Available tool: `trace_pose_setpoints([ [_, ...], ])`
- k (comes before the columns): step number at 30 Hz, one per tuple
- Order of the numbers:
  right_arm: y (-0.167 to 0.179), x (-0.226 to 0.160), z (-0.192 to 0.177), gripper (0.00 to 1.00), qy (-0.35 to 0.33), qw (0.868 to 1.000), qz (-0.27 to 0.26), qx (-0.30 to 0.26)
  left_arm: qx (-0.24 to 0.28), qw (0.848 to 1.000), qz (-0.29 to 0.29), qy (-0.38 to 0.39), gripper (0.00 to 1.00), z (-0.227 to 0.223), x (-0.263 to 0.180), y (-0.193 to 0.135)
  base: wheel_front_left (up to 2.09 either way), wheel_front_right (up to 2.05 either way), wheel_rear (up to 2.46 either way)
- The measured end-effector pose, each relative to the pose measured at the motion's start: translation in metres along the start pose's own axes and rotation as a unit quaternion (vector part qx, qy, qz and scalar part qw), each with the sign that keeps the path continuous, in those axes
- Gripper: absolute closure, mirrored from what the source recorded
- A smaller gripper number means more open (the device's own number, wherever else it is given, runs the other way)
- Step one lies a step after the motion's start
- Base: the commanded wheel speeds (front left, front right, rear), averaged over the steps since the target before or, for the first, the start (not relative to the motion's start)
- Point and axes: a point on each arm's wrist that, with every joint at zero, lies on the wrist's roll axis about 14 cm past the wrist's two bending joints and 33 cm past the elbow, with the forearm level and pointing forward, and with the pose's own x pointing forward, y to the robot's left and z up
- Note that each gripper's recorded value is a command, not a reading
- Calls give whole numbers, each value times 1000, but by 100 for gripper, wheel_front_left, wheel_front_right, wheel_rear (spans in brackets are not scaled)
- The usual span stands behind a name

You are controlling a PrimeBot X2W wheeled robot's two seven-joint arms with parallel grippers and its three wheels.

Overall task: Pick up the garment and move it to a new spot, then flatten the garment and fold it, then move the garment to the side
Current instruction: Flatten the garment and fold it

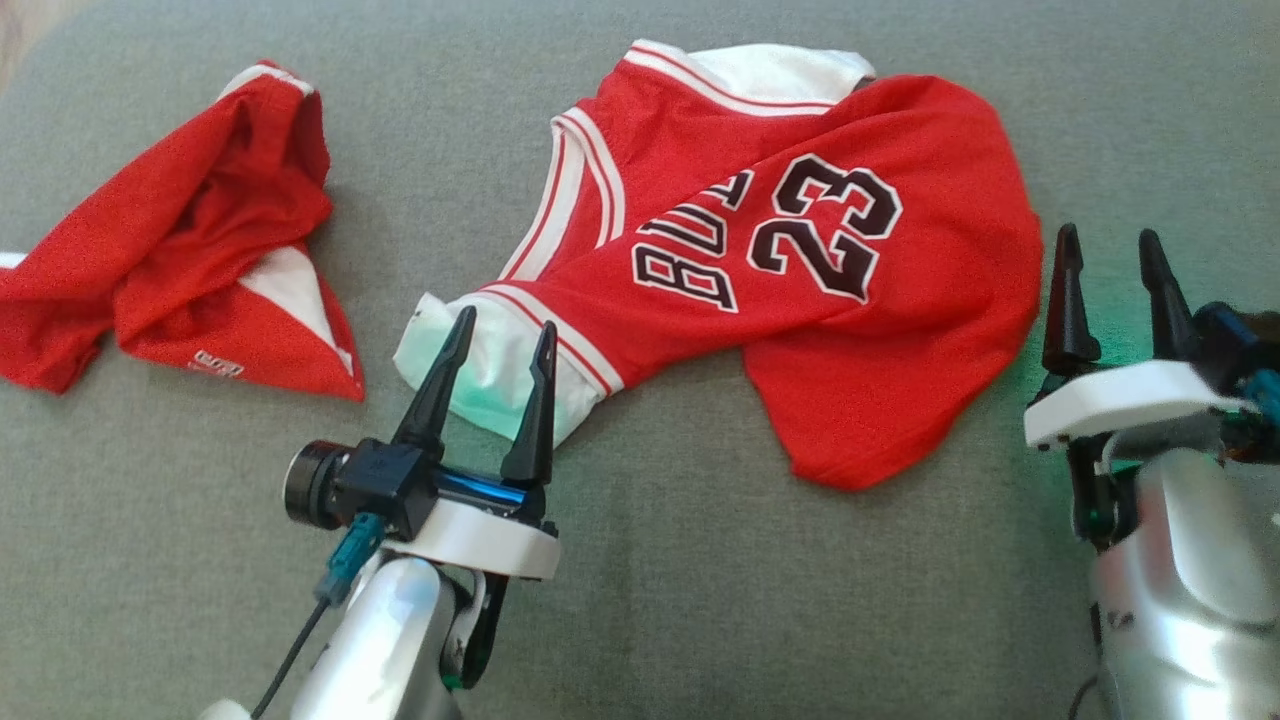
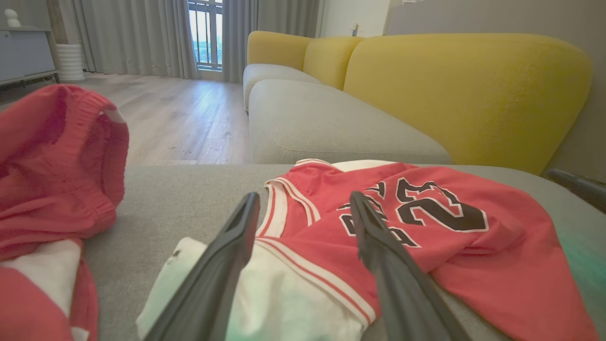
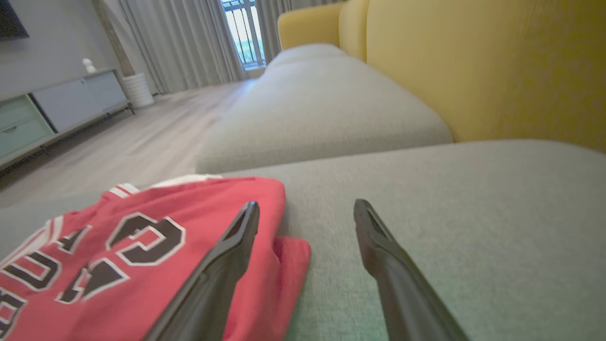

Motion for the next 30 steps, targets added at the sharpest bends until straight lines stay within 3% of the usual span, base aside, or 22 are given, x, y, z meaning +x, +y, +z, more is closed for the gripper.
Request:
trace_pose_setpoints([
  [9,14,22,-52,0,106,994,7,23,1,1000,5,8,0,-5,3,5,0,0,0],
  [17,32,36,-59,0,135,990,37,8,-1,1000,3,11,0,-8,5,5,0,0,0],
  [18,32,36,-59,16,137,990,38,8,-1,1000,3,11,0,-8,5,5,0,0,0],
  [19,32,37,-59,62,136,990,38,7,-1,1000,3,11,0,-8,5,5,0,0,0],
  [20,32,37,-58,100,136,990,39,5,0,1000,5,10,0,-7,5,5,0,0,0],
  [30,17,32,-42,100,119,991,33,-60,4,1000,4,-14,0,9,7,0,0,0,0],
])
